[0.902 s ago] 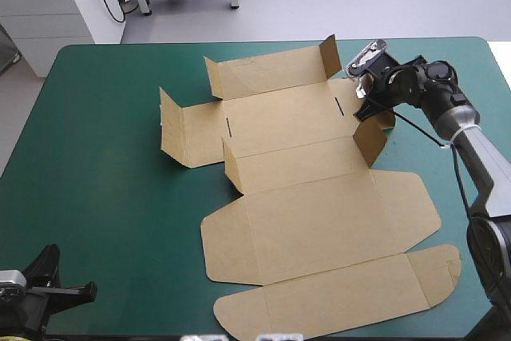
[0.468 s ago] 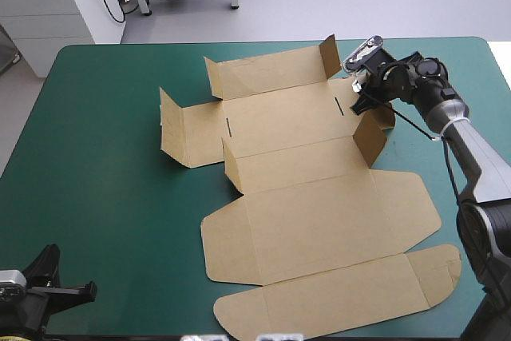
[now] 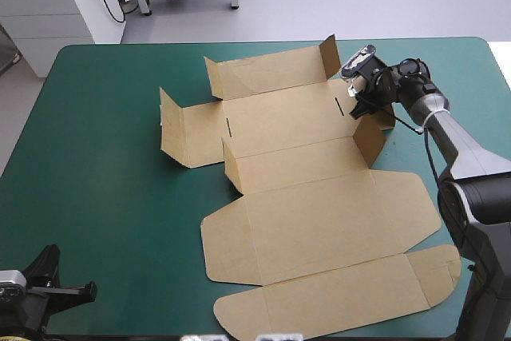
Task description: Fold the box
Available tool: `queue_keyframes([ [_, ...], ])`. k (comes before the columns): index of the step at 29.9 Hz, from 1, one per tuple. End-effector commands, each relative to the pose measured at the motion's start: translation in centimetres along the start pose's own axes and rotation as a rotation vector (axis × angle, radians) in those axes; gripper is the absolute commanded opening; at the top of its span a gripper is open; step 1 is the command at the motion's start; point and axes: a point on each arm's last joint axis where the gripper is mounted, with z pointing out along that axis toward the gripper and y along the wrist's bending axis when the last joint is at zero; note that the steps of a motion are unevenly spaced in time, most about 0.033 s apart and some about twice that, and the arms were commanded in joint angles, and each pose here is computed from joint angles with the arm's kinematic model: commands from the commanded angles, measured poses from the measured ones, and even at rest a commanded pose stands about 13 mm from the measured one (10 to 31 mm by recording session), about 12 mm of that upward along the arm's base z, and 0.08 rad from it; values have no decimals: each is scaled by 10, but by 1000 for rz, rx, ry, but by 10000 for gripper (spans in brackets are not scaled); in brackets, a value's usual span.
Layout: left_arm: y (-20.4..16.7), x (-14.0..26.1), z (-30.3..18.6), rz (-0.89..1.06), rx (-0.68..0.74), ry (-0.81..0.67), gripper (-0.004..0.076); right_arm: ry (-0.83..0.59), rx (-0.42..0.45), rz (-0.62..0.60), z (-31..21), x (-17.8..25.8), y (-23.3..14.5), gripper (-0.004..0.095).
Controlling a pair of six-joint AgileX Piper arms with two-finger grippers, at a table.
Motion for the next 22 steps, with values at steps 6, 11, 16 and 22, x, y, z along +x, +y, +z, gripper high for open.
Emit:
queue_keyframes([
  [6, 0, -12, -6, -2, 14, -102, -8, -98, 100, -19, -29, -21, -21, 146],
  [11, 0, -12, -6, -2, 14, -102, -8, -138, 139, -9, -50, -38, -36, -21],
  [16, 0, -12, -6, -2, 14, -102, -8, -138, 151, -32, -61, -44, -42, -21],
  [22, 0, -12, -6, -2, 14, -102, -8, -142, 122, -46, -61, -44, -40, -21],
])
